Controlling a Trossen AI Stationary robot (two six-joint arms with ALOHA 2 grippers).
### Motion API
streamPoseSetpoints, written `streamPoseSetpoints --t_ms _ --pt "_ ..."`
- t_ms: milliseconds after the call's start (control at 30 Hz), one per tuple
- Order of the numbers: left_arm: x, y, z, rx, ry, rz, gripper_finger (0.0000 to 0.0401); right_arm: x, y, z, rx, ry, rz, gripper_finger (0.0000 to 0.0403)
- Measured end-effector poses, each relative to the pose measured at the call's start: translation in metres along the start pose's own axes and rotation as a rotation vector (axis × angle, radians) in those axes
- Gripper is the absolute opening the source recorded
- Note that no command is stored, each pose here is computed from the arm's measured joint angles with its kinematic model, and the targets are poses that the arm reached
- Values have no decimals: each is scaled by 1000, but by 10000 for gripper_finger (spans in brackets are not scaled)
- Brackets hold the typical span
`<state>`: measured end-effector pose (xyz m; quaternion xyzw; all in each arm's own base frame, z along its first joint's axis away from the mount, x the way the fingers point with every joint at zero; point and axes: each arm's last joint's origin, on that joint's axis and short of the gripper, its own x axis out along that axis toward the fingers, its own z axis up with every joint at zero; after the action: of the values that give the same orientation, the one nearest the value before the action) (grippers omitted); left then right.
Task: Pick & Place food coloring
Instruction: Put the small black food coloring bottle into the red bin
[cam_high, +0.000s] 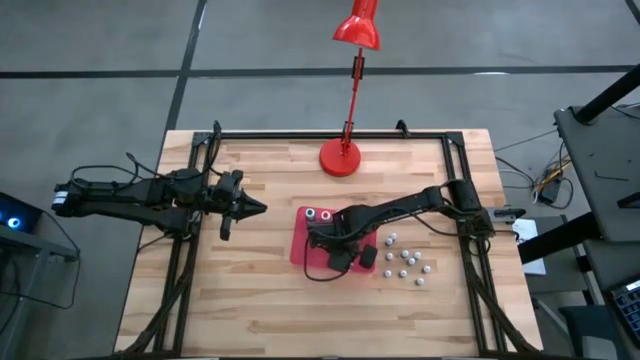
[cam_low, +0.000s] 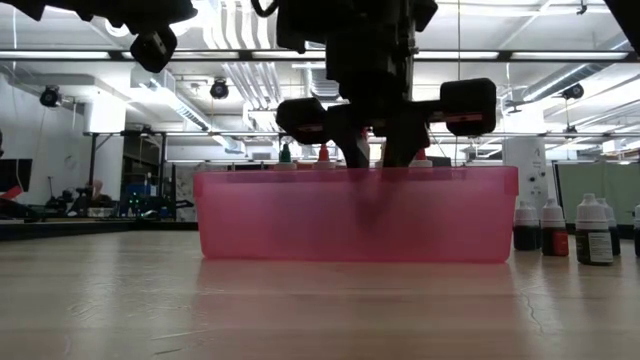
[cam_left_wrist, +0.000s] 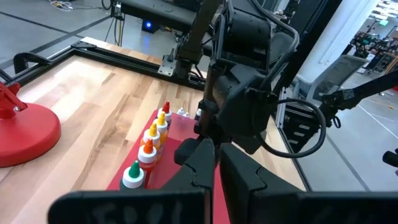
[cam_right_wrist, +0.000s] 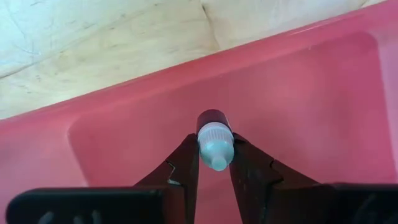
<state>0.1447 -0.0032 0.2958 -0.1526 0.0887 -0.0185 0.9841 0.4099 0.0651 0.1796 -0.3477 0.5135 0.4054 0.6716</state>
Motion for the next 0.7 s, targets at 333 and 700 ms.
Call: streamPoseSetpoints --t_ms 333,700 --pt "0 0 0 -1 0 0 0 -1 0 3 -34 2 -8 68" --pt "0 0 0 -2 0 0 0 -11 -5 9 -72 -21 -44 68"
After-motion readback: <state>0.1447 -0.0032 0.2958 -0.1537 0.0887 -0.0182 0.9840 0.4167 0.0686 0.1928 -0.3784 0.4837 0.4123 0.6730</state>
